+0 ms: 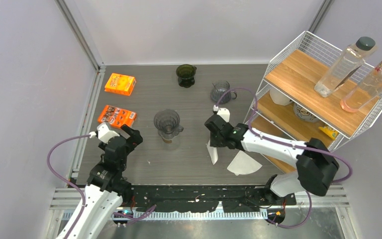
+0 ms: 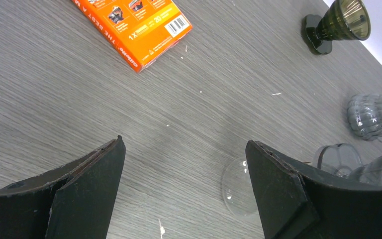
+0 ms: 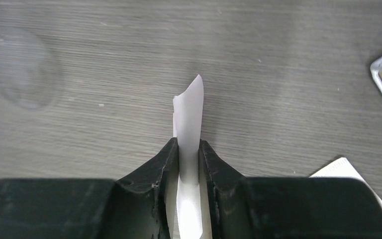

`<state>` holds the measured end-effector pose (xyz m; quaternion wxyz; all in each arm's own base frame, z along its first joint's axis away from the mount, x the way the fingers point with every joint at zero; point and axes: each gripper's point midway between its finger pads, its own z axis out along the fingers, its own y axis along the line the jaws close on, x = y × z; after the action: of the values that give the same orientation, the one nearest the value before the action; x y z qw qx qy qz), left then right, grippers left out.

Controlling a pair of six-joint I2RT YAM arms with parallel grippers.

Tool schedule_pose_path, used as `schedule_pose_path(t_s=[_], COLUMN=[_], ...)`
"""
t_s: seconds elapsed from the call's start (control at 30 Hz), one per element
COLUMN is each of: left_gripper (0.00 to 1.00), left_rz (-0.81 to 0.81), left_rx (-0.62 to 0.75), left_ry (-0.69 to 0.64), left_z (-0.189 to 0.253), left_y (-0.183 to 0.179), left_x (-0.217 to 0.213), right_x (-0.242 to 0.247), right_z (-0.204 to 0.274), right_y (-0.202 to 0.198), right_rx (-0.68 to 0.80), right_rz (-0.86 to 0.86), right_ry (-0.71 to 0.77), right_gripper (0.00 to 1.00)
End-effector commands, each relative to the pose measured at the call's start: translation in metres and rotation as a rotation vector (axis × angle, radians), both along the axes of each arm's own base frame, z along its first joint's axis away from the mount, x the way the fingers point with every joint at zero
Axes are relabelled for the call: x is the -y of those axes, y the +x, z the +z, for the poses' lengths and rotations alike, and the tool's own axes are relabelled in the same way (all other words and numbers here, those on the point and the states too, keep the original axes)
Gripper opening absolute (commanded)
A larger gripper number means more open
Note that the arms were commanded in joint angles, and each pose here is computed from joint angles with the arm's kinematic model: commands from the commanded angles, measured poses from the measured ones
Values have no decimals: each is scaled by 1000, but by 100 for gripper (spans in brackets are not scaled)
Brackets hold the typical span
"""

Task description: Place the coffee filter in the dripper

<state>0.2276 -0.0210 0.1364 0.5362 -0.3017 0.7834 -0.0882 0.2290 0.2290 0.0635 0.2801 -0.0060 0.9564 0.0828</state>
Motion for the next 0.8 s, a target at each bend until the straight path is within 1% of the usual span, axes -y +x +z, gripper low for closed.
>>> schedule_pose_path(t_s=[0.0, 0.13, 0.23, 0.33, 0.43, 0.53, 0.6, 0.67, 0.77], left_gripper=[99, 99, 99, 99, 99, 99, 99, 99, 99], left_rz=[25, -53, -138, -209, -322, -514, -709, -966, -1252], left_rx=[72, 126, 218, 332, 493, 636, 712, 732, 709], left_ry=[12, 0, -8, -28, -53, -31, 7, 28, 4], left_z=[24, 38, 63, 98, 153, 207, 237, 249, 251], left_y=[3, 8, 13, 14, 13, 4, -8, -25, -40], left_x=[-6, 7, 20, 32, 52, 82, 111, 146, 182], right_x=[-12, -12, -5, 6, 3, -6, -11, -18, -30], right_z=[49, 80, 105, 139, 173, 203, 224, 242, 270], right_y=[20, 26, 32, 41, 39, 36, 31, 22, 4], right_rx=[166, 244, 326, 433, 518, 584, 615, 641, 685], right_rz=[40, 64, 69, 35, 66, 132, 186, 263, 404], right_ry=[98, 132, 134, 159, 238, 311, 352, 388, 464], right_gripper=[25, 25, 25, 25, 25, 26, 26, 26, 26])
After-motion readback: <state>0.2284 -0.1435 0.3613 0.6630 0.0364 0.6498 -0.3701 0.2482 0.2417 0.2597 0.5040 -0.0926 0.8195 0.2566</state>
